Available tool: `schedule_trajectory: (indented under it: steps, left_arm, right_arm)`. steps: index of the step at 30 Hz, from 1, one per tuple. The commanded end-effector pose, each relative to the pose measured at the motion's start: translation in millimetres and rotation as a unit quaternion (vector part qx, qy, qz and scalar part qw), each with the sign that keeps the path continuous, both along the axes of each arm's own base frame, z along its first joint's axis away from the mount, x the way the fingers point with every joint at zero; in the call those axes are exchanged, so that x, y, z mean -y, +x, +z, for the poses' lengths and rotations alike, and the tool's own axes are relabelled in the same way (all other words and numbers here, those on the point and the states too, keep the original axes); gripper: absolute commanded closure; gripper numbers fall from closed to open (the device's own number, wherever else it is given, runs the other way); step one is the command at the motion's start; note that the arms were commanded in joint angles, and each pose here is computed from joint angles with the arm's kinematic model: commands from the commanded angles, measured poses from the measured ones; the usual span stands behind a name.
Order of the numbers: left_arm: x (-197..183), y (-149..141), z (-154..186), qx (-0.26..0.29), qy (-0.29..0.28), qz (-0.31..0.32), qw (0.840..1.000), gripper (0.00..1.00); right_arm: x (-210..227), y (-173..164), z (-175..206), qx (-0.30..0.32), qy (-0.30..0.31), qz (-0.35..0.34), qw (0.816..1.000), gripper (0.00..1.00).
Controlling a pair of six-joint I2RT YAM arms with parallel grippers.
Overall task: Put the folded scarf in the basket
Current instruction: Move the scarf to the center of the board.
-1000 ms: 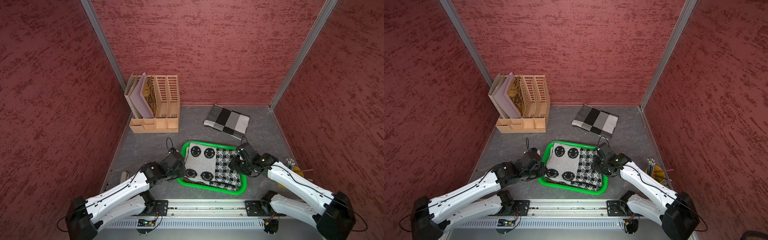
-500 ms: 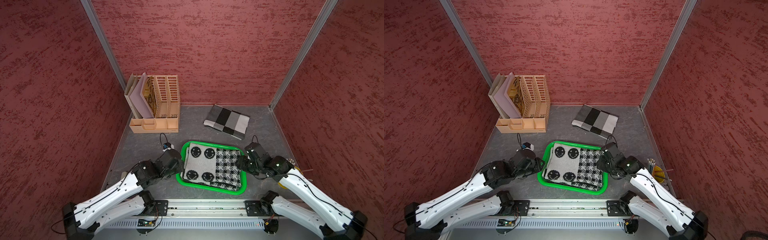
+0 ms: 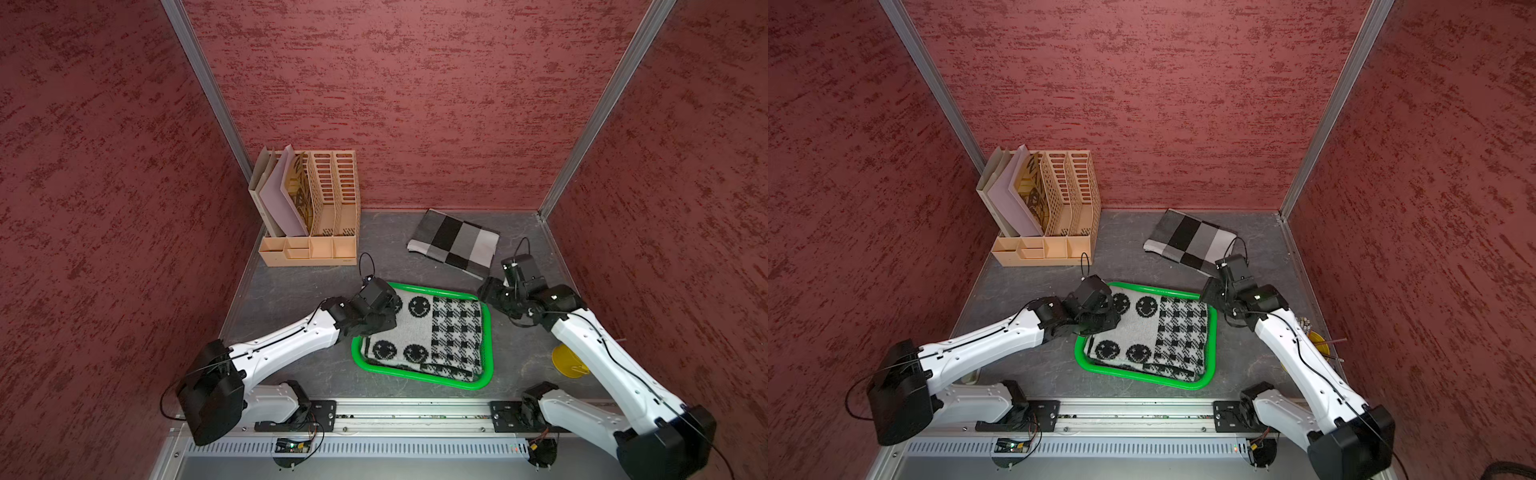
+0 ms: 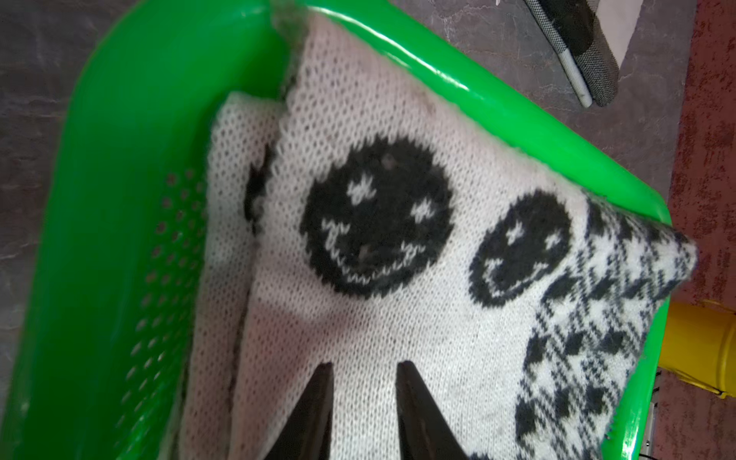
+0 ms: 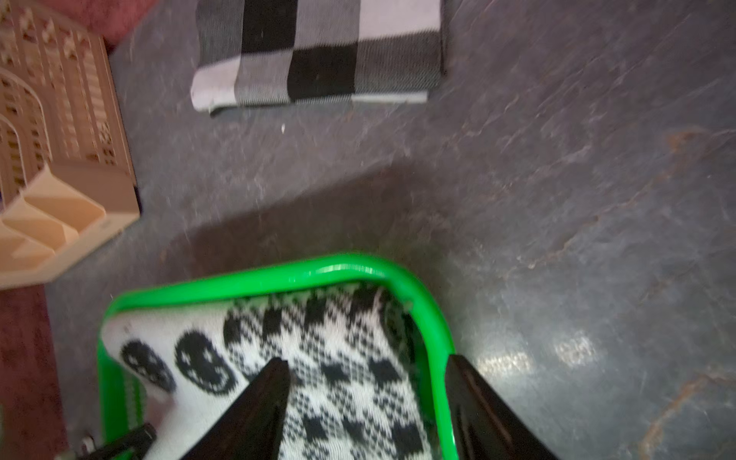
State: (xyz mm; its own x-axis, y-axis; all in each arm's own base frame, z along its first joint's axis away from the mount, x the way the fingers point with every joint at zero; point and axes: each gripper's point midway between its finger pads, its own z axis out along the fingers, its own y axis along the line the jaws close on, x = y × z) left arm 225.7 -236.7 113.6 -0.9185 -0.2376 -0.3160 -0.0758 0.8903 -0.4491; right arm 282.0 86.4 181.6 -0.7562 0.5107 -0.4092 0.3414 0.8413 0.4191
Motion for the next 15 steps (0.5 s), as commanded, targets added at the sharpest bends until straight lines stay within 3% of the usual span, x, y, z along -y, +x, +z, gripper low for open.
schedule_trajectory:
  steps: [1, 7, 15]
  left_arm:
    - [2.7, 5.1, 15.2, 0.023, -0.026, -0.011, 0.999, 0.7]
    - [-5.4, 34.4, 73.5, 0.074, -0.063, 0.004, 0.995, 0.68]
    - [-25.3, 95.1, 99.5, 0.094, -0.089, 0.033, 0.991, 0.67]
  right_arm:
    - [2.9, 49.0, 7.8, 0.036, 0.034, 0.006, 0.999, 0.32]
    - [-23.2, 154.4, -22.8, 0.022, 0.046, 0.053, 0.997, 0.43]
    - [-58.4, 257.8, -81.5, -0.017, 0.063, 0.088, 0.994, 0.44]
